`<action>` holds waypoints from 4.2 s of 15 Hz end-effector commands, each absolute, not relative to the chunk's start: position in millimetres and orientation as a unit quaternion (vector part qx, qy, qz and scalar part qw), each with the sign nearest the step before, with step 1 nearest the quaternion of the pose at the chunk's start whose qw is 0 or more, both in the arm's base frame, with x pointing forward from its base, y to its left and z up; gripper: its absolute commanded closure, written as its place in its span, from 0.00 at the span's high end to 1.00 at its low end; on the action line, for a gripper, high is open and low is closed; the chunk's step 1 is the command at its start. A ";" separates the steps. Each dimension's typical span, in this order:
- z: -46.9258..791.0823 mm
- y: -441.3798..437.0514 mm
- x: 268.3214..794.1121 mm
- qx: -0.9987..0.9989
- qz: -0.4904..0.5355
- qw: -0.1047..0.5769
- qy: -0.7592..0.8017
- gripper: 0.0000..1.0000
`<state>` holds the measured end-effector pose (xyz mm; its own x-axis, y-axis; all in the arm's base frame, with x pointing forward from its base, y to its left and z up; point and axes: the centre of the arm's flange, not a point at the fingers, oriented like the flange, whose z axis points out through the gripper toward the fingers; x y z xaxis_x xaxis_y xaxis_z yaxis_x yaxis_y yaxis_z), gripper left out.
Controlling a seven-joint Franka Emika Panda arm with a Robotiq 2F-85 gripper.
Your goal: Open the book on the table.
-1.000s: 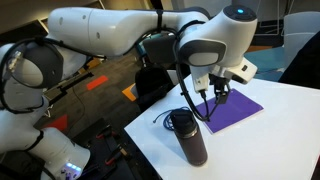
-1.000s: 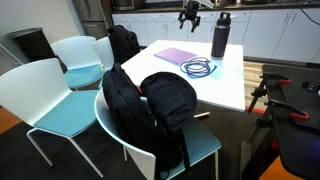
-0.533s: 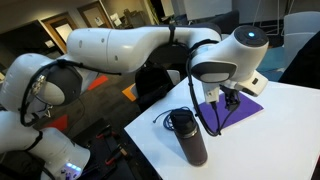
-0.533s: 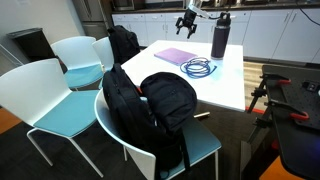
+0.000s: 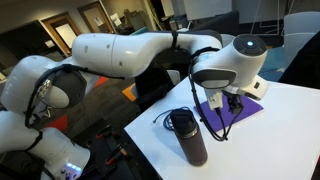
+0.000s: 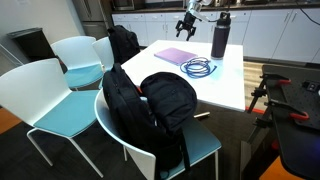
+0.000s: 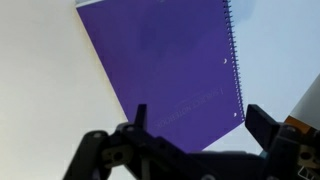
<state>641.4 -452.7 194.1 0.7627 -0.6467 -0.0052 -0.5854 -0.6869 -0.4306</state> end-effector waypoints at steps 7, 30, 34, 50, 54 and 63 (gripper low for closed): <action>143.6 -450.7 626.7 -0.925 -0.121 0.190 0.305 1.00; 106.7 -449.4 606.4 -0.928 -0.084 0.185 0.313 0.49; 109.5 -451.5 602.4 -0.929 -0.084 0.181 0.312 0.19; 176.0 -444.1 592.8 -0.931 -0.120 0.252 0.234 0.00; 204.3 -419.8 602.3 -0.932 -0.112 0.269 0.217 0.00; 251.2 -345.2 641.4 -0.947 -0.118 0.244 0.175 0.00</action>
